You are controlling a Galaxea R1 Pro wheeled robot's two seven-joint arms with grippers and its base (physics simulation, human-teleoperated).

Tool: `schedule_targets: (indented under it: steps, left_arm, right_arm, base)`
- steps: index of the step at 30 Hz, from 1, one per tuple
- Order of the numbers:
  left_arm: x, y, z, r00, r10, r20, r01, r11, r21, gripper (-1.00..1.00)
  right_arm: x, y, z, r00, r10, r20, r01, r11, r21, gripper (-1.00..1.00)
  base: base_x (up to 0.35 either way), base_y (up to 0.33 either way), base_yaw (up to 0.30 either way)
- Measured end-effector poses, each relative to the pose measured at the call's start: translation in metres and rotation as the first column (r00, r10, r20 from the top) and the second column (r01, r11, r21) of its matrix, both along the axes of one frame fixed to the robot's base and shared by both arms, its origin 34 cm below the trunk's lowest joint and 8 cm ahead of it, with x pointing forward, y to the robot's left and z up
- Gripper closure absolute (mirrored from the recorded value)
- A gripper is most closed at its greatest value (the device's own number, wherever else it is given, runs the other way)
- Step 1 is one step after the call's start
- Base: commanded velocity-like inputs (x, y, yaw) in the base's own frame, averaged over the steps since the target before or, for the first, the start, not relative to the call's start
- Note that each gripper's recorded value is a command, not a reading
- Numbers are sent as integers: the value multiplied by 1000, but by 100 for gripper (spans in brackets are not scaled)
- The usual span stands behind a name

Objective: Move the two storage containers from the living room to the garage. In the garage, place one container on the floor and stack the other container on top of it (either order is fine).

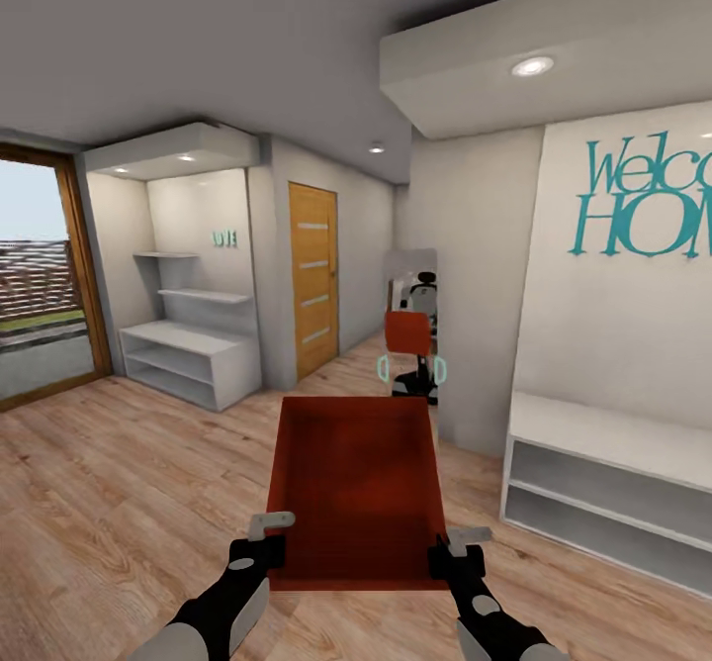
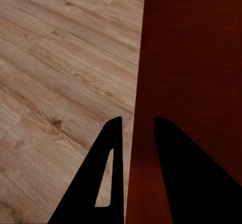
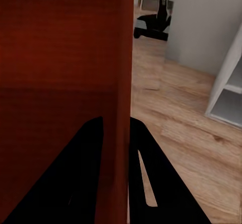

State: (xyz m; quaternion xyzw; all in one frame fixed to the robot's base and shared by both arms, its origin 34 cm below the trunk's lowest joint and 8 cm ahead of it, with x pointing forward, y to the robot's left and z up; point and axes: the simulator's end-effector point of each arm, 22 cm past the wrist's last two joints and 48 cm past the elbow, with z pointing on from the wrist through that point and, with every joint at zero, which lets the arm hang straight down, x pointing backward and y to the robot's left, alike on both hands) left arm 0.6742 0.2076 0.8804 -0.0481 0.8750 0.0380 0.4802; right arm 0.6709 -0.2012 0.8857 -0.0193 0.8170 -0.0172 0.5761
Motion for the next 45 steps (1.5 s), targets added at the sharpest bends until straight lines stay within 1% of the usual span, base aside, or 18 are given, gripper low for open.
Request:
schedule_targets:
  steps: [6,9,35,45]
  left_arm:
    - [0,0,0,1000,1,0,-1,1000,-1,100]
    - [0,0,0,1000,1,0,-1,1000,-1,100]
    - [0,0,-1,1000,1,0,-1,1000,-1,100]
    - [0,0,-1,1000,1,0,-1,1000,-1,100]
  right_arm:
    - [0,0,0,1000,0,0,0,1000,-1,100]
    - [0,0,0,1000,0,0,0,1000,-1,100]
    - [0,0,0,1000,1,-1,-1,1000,-1,100]
    - [0,0,0,1000,0,0,0,1000,-1,100]
  base:
    - [322,0,11]
    - [322,0,149]
    - [322,0,268]
    - [322,0,44]
